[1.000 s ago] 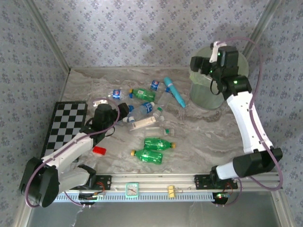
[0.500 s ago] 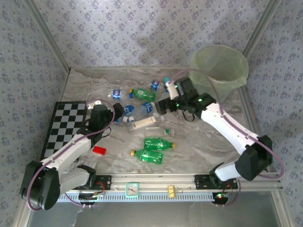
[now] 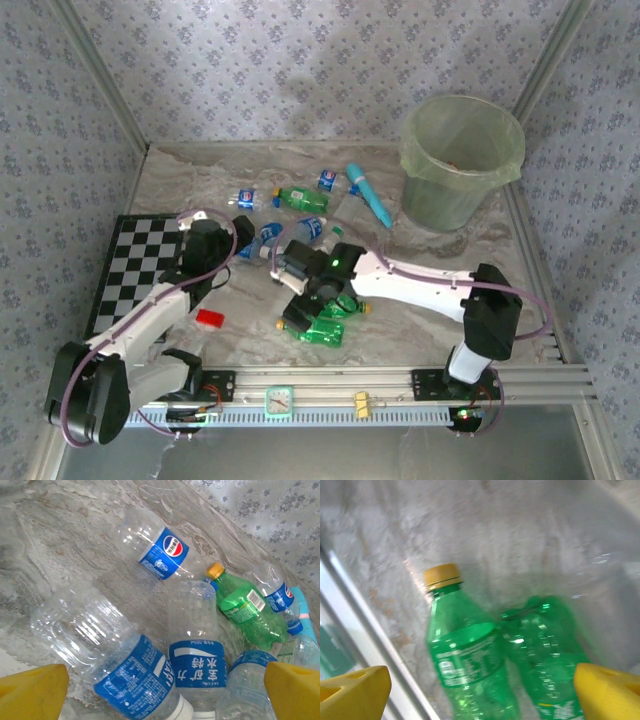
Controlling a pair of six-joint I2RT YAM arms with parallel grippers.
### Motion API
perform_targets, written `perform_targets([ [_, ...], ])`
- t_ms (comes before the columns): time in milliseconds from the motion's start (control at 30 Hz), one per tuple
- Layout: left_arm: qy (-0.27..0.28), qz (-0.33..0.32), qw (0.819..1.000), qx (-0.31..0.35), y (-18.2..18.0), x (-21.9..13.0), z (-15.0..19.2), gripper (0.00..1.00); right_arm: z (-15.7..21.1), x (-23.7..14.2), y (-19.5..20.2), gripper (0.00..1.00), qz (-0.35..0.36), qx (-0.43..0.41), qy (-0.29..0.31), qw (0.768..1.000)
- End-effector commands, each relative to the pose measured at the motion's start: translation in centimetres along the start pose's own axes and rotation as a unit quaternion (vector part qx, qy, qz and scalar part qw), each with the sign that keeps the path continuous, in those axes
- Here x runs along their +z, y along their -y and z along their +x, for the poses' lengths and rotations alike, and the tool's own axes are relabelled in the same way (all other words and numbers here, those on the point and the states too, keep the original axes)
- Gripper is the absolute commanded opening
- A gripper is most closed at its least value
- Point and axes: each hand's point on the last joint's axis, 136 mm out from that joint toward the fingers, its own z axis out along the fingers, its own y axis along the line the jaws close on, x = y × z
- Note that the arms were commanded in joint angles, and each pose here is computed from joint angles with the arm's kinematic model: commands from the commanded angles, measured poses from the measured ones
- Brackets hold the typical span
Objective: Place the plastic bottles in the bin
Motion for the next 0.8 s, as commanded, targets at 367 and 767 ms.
perform_targets([
  [367,0.047,-0.009,0.998,-0.037,-2.4,-2.7,-3.5,1.0,3.5,4.7,-3.0,0.88,0.01,-0.053,-0.098,0.994],
  [767,0.043,-0.01,0.998,-0.044,-2.8,-3.0,-3.1,1.0,4.5,7.8,-1.4,0.82,0.054,-0.069,-0.128,0.988],
])
